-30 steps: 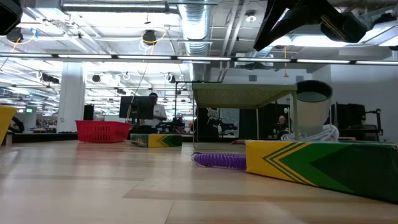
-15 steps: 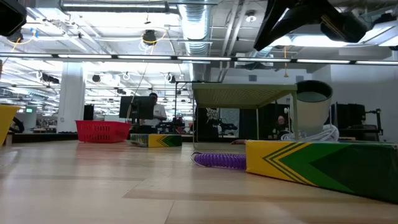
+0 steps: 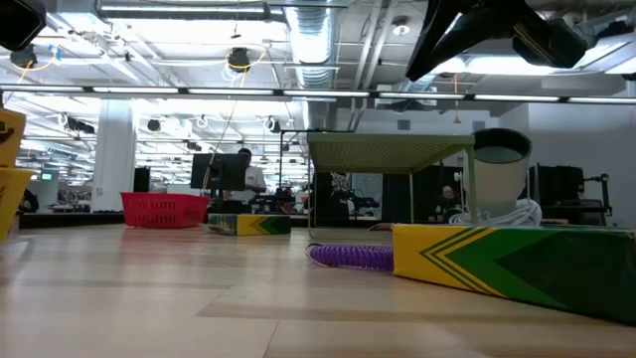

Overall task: Pick & Place Office Desk Supplies
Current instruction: Put the crayon box into the yellow bin

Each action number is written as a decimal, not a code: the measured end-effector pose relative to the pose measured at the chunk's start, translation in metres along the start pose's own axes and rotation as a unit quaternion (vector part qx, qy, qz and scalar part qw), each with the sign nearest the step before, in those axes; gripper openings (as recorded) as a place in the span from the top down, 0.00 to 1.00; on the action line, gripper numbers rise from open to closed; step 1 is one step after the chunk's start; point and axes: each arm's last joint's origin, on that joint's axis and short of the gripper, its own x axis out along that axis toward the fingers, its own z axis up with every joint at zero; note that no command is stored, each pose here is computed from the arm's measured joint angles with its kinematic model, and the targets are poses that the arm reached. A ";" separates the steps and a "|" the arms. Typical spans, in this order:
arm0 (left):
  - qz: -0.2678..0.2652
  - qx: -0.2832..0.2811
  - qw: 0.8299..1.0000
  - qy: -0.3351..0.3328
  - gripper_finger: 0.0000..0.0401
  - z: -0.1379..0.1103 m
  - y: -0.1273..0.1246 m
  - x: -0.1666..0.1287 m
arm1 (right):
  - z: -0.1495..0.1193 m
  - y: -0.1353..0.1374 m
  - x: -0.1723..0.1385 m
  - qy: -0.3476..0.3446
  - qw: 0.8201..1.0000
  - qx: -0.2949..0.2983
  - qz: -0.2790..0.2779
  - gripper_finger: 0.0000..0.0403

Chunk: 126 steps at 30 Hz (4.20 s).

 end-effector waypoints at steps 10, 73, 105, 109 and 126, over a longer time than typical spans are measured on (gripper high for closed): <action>-0.022 0.004 1.000 0.008 0.66 0.004 -0.001 -0.009 | -0.001 0.000 0.001 0.000 1.000 0.000 -0.001 0.97; -0.502 0.304 0.801 -0.118 0.58 0.019 -0.166 -0.062 | -0.018 -0.107 0.095 0.263 0.955 -0.049 0.130 0.58; -0.498 0.290 0.808 -0.120 0.58 0.013 -0.163 -0.064 | -0.042 -0.095 0.119 0.254 0.936 -0.048 0.240 0.67; -0.496 0.286 0.810 -0.125 0.58 0.012 -0.163 -0.064 | -0.050 -0.087 0.125 0.267 0.928 -0.058 0.254 0.65; -0.491 0.275 0.815 -0.138 0.58 0.013 -0.163 -0.064 | -0.038 -0.079 0.122 0.286 0.897 -0.140 0.307 0.64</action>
